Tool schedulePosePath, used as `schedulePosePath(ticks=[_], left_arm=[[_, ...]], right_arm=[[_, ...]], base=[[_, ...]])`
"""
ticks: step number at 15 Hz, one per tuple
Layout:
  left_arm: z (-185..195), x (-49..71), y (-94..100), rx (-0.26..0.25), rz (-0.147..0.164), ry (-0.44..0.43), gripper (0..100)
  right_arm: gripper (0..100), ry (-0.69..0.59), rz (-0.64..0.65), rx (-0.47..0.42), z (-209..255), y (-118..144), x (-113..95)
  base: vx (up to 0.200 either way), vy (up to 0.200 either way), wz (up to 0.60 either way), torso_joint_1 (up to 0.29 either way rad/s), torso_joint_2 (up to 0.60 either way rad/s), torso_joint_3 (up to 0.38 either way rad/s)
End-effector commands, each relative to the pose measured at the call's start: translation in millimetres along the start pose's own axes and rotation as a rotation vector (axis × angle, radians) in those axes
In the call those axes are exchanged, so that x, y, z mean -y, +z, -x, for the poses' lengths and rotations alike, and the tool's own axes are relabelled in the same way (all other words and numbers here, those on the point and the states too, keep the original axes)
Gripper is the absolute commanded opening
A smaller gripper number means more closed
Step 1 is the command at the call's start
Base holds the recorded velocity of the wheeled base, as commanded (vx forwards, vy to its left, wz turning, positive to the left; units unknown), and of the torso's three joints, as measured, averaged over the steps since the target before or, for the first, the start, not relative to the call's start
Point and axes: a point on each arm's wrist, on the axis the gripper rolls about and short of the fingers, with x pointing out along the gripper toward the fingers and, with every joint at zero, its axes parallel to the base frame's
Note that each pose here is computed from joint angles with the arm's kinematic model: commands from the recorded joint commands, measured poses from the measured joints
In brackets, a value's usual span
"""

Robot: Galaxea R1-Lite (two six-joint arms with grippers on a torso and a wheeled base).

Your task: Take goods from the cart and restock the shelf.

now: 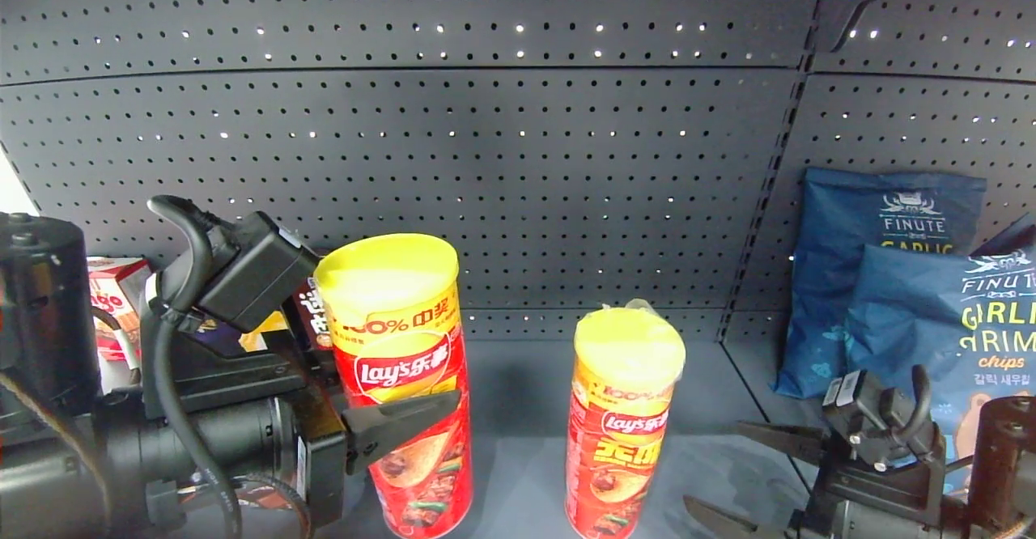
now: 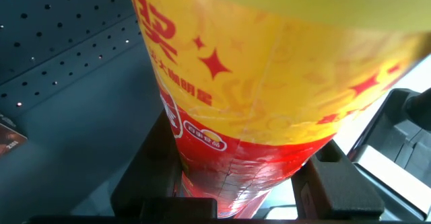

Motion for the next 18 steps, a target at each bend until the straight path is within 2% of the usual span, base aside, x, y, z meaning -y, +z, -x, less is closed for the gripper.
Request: schedulePosePath(ticks=[1, 10, 18], left_arm=[[0, 0.0, 0.1, 0.0, 0.001, 0.0, 0], [0, -0.9, -0.5, -0.001, 0.002, 0.004, 0], [0, -1.3, -2.1, -0.005, 0.004, 0.005, 0]], right_arm=[[100, -0.049, -0.017, -0.012, -6, 0, 11], [100, -0.05, -0.018, -0.031, -38, 6, 20], [100, 0.002, -0.005, -0.047, -44, 4, 9]], base=[[0.0, 0.0, 0.0, 0.0, 0.0, 0.0], [0.0, 0.0, 0.0, 0.0, 0.0, 0.0], [0.0, 0.0, 0.0, 0.0, 0.0, 0.0]])
